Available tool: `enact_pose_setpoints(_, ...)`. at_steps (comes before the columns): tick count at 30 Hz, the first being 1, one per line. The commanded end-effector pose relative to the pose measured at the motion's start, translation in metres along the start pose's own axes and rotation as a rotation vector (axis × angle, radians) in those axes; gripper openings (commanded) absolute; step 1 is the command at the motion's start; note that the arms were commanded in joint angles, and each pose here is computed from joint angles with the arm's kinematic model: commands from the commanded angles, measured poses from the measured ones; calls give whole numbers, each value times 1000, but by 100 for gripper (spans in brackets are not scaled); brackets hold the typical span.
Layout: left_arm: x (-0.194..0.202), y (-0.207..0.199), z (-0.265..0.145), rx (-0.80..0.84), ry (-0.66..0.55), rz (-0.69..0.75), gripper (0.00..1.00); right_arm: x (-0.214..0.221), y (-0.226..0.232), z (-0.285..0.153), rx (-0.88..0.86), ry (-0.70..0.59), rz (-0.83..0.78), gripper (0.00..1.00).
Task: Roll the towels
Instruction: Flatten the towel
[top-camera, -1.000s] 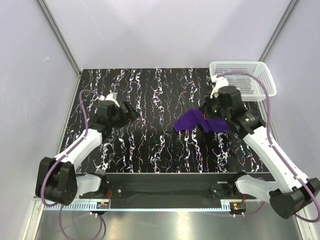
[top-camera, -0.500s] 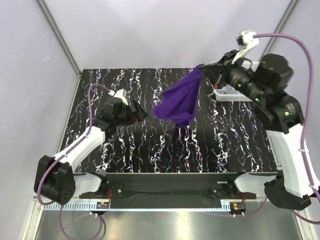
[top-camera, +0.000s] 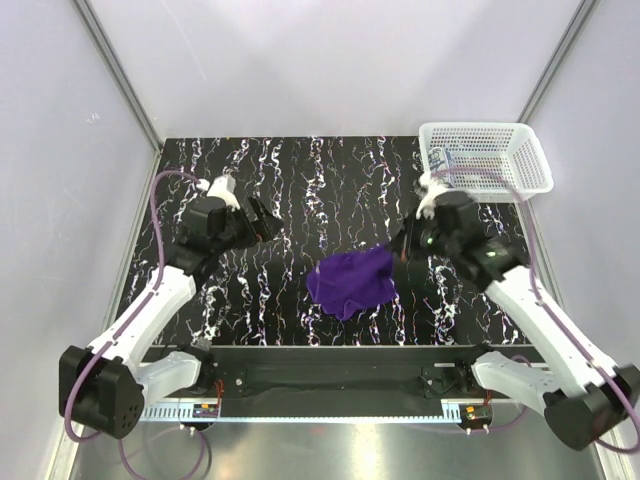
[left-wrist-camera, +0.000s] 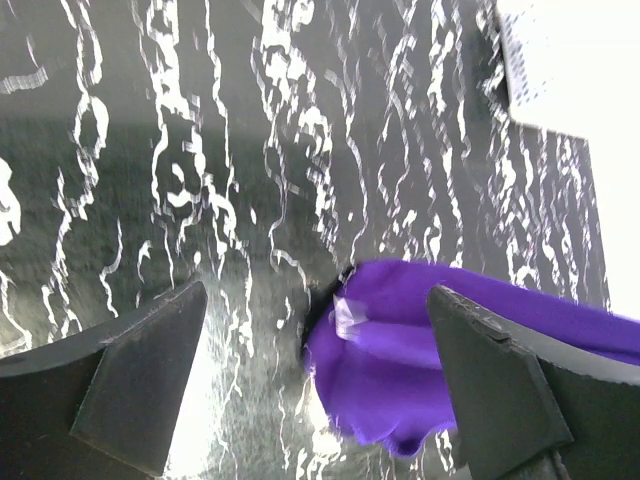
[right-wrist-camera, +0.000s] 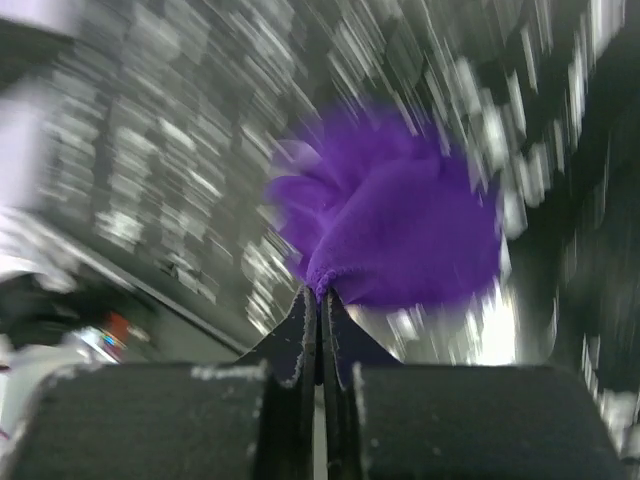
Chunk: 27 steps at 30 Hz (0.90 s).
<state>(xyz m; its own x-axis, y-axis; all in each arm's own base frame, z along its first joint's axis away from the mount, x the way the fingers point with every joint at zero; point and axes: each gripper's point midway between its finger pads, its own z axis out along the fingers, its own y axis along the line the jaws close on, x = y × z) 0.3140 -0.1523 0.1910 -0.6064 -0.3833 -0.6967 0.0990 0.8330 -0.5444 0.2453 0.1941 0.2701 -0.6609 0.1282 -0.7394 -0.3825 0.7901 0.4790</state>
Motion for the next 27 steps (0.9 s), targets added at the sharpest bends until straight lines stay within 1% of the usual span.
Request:
enact_pose_setpoints(1, 5, -7, 4, 61, 9, -18, 99, 39, -30, 10, 124, 67, 145, 0)
enact_pose_setpoints(6, 16, -6, 21, 88, 43, -30, 99, 57, -43, 13, 158, 104, 135, 0)
enact_pose_setpoints(8, 29, -11, 33, 141, 98, -49, 99, 60, -47, 14, 171, 115, 126, 0)
enact_pose_setpoints(10, 41, -27, 39, 226, 133, -54, 99, 63, -49, 16, 178, 128, 124, 0)
enact_pose_setpoints(14, 68, -50, 44, 291, 203, -49, 99, 68, -53, 22, 186, 145, 132, 0)
enact_pose_setpoints(17, 95, -62, 41, 289, 289, -67, 97, 70, -56, 27, 197, 150, 133, 0)
enact_pose_setpoints(19, 118, -60, 34, 238, 346, -101, 97, 71, -58, 28, 206, 155, 129, 0)
enact_pose_setpoints(22, 145, -55, 24, 196, 388, -153, 97, 72, -61, 29, 217, 157, 125, 0)
enact_pose_setpoints(24, 155, -53, 21, 173, 406, -194, 96, 73, -62, 31, 219, 158, 125, 0)
enact_pose_setpoints(27, 167, -51, 21, 164, 408, -207, 96, 74, -63, 32, 219, 161, 128, 0)
